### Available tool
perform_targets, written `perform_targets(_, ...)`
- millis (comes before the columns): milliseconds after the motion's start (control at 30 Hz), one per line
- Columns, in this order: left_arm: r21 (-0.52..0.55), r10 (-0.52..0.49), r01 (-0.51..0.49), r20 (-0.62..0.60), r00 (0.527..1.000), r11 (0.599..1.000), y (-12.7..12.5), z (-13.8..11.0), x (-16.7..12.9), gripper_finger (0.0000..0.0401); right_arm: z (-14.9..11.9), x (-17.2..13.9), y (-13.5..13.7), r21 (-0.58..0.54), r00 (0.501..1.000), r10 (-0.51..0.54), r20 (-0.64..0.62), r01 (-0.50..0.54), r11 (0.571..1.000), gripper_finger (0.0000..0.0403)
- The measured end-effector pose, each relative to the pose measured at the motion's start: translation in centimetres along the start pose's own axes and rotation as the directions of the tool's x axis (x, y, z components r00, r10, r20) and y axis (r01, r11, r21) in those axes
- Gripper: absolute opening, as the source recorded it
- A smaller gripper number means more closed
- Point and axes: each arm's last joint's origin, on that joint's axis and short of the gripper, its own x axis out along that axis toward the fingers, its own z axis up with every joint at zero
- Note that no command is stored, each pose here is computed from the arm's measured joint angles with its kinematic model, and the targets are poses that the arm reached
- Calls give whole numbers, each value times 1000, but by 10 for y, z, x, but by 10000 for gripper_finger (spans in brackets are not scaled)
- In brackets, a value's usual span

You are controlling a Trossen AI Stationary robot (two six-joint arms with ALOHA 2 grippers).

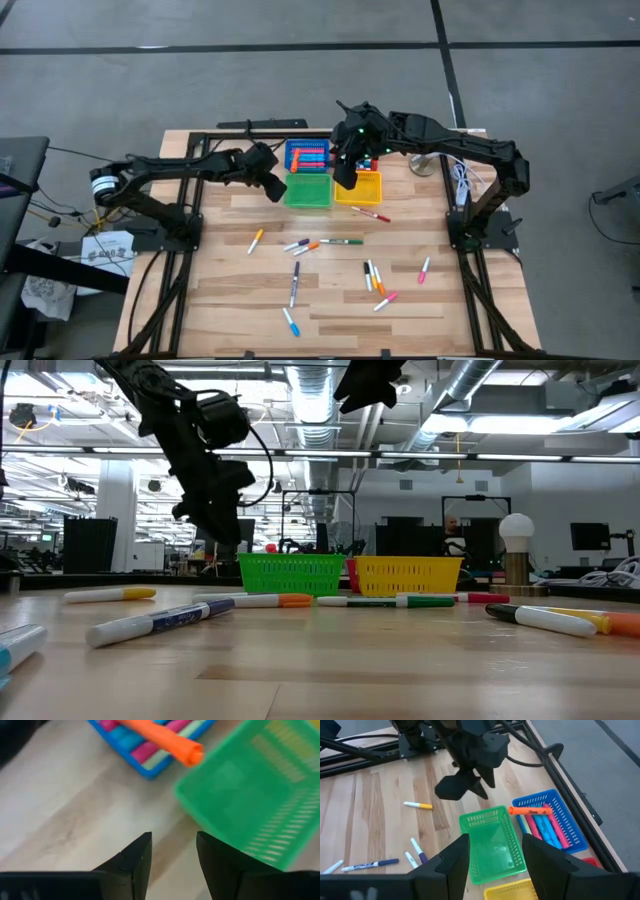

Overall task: Pick & Place Markers
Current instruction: Put the orange highlighter into the blue bin

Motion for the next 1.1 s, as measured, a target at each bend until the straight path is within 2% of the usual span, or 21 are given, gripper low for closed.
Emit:
perform_targets(400, -48, 23, -16, 141, 990, 999, 11, 17, 5, 154, 0, 0, 0, -9, 1000, -1, 0, 1, 1000, 171)
perform_targets(600, -55, 2, 5, 126, 992, 998, 14, 18, 14, 154, 0, 0, -1, -27, 1000, -2, 0, 2, 1000, 171)
perform_targets(733, -46, -42, 47, 109, 993, 998, 9, 27, 22, 154, 0, 0, -1, -28, 1000, -2, 0, 2, 1000, 171)
perform_targets(1100, -21, -13, 13, 43, 999, 1000, 6, 35, 32, 154, -1, 0, 0, -27, 1000, -1, -13, 1, 1000, 171)
